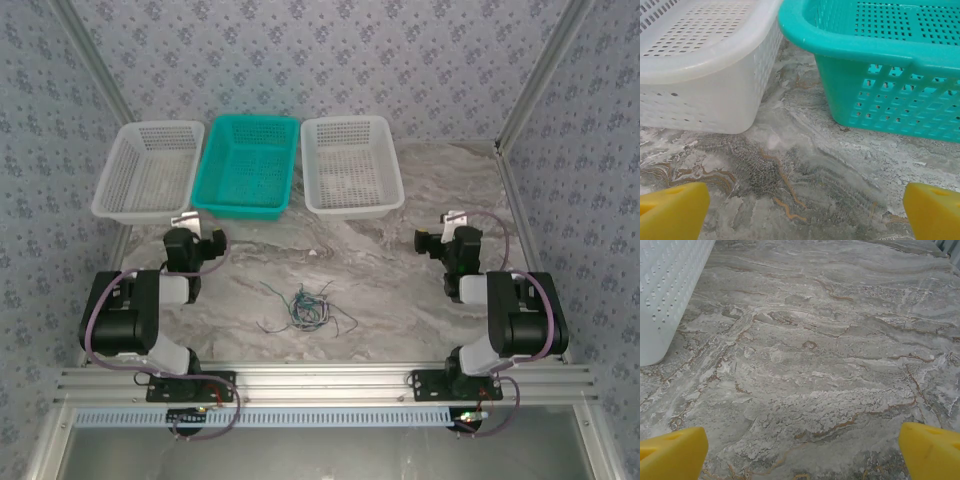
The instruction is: Untangle the cables
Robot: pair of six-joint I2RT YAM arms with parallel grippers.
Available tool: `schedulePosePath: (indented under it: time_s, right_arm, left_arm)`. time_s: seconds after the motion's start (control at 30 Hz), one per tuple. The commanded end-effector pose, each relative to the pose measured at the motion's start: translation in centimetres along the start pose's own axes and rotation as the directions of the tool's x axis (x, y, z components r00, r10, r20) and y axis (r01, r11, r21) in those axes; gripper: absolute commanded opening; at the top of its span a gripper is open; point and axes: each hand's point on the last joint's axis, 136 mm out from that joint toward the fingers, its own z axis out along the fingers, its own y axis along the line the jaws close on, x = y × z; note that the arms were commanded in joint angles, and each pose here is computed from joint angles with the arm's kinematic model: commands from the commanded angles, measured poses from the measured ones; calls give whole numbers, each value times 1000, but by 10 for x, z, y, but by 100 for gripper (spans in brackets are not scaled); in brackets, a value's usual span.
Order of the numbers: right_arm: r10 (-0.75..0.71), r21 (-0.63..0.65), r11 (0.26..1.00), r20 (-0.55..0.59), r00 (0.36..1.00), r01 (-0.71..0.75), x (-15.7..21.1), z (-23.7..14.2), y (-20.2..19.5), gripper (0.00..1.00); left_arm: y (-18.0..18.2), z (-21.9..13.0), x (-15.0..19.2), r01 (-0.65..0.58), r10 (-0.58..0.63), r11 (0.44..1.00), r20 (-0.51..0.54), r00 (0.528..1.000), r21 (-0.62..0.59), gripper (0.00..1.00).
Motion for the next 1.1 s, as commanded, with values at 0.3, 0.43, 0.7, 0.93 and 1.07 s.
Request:
schedulePosePath:
  time_s: [0.3,0.43,0.7,0.93,1.07]
  right_arm:
    - [21,19,1000,25,999,-21,-9,3,-7,100]
    - [26,13,1000,24,999,-27,-9,3,-7,100]
    - [15,65,998,37,999,-18,-11,1,-10,100]
    - [161,300,939,54,986,-169,-40,-57,-39,100]
    - [475,330,832,-12,880,-445,-49,-124,-39,100]
  left_arm:
    - [1,3,-17,-4,4,1000,48,999,3,100]
    - [1,3,-17,-3,3,1000,47,999,4,99]
    - [1,4,-16,-3,3,1000,46,999,4,99]
    - [5,2,-19,-3,4,999,55,998,-33,98]
    - [20,-17,-30,28,-10,988,116,993,-152,99]
